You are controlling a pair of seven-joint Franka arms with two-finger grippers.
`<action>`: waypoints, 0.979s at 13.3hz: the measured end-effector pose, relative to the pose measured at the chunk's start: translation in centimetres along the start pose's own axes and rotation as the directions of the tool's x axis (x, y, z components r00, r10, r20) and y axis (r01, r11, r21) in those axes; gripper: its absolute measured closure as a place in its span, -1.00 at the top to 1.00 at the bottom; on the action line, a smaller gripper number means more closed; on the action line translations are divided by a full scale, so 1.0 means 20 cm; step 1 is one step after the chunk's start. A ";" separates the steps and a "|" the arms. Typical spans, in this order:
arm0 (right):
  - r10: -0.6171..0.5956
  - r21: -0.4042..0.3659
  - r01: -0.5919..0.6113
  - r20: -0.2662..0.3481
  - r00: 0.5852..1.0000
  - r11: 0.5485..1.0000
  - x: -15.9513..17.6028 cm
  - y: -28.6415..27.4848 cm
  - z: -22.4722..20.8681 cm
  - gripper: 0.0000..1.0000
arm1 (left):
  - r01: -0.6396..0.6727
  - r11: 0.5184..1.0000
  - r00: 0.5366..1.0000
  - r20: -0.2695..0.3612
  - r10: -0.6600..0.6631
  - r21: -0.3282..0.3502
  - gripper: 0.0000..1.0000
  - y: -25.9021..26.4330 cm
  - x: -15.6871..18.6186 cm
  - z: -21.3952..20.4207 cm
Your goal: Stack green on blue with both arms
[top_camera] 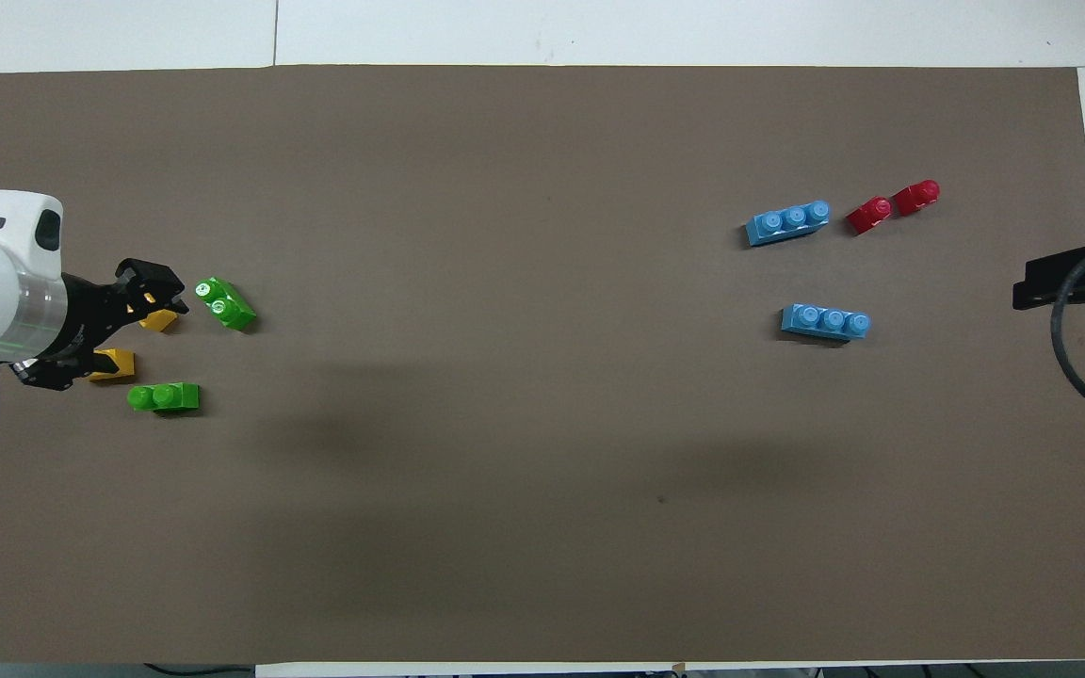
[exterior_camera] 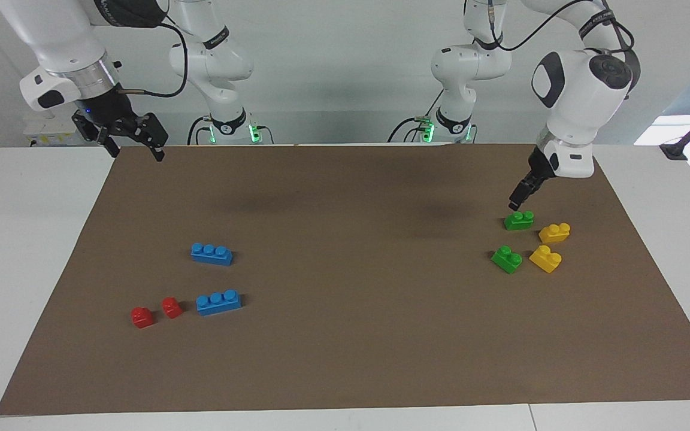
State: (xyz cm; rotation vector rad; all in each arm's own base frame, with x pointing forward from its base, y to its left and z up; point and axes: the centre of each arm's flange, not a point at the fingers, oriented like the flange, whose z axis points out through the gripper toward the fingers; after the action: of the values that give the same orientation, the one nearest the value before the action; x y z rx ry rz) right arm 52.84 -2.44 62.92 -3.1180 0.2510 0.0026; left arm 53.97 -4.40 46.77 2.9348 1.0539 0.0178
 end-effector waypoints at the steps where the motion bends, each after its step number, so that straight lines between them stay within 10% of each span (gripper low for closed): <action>1: -0.001 0.000 0.001 0.000 1.000 1.000 0.00 0.00 0.00 1.00 | 0.037 0.999 0.999 0.006 -0.037 0.002 1.00 0.04 0.02 0.08; 13: 0.470 0.035 -0.469 0.004 0.883 0.882 0.17 -0.10 0.19 1.00 | 0.187 0.982 0.982 0.016 -0.187 -0.003 1.00 0.12 0.19 0.65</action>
State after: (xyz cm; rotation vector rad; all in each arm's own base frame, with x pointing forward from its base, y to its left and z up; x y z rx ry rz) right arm 56.51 -0.96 59.12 -2.9323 0.9876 -0.0036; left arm 58.68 -4.05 33.90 2.8138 1.3197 -0.0066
